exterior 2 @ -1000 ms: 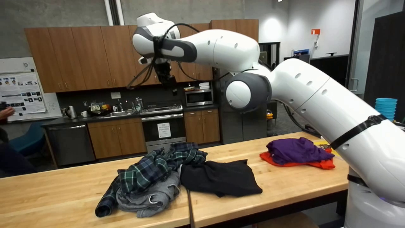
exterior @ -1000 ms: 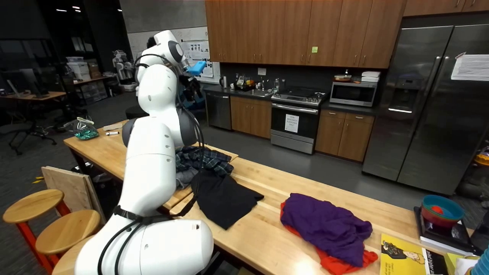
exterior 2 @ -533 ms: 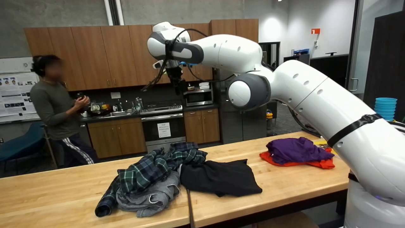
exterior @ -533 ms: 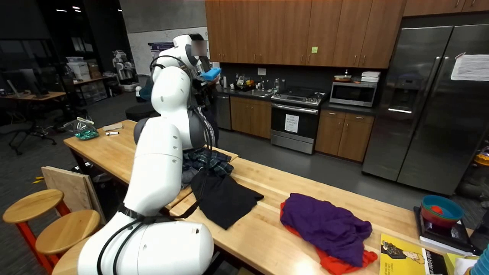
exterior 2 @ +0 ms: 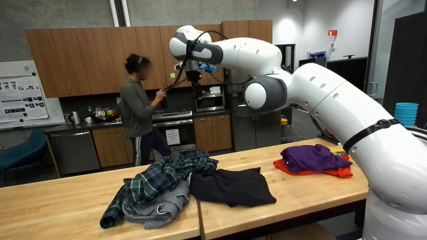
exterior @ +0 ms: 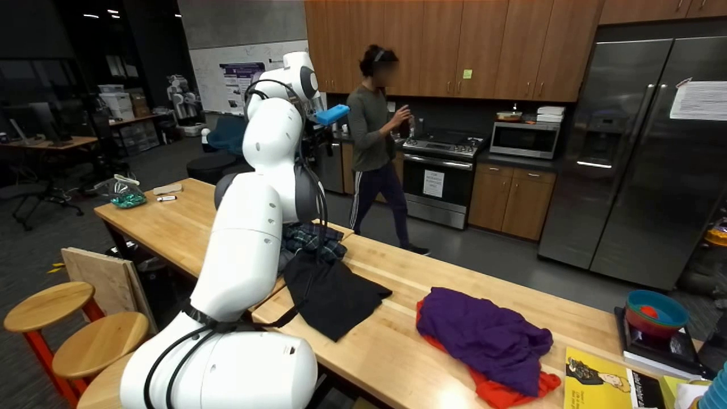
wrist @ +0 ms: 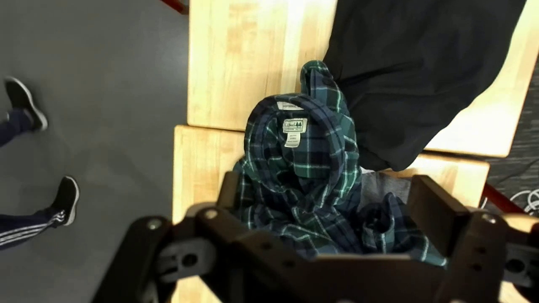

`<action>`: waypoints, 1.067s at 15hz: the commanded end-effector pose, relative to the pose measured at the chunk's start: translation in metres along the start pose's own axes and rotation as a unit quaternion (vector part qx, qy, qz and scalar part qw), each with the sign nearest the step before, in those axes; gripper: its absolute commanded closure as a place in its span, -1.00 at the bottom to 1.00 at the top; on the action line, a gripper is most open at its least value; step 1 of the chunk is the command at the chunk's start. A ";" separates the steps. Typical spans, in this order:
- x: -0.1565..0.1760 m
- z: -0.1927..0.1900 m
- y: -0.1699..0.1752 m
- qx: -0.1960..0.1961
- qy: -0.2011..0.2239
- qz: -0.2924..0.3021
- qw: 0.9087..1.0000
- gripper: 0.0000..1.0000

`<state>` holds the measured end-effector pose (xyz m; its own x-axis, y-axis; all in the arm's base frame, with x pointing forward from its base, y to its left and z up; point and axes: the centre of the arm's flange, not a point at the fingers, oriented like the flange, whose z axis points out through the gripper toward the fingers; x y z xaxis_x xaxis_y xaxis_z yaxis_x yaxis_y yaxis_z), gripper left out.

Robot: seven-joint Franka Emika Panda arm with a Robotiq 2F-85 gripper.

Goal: Move the checked shirt to the left

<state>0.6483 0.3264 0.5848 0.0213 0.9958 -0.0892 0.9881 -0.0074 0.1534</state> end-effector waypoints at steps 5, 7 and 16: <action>-0.071 0.060 -0.028 0.032 0.011 0.208 0.978 -1.00; -0.082 0.082 -0.018 0.047 -0.023 0.261 0.964 -1.00; -0.137 0.190 -0.028 0.138 -0.243 0.383 0.880 -1.00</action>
<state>0.7019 0.2053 0.4426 0.6743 0.6319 -0.3821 0.7074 -0.7012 0.0890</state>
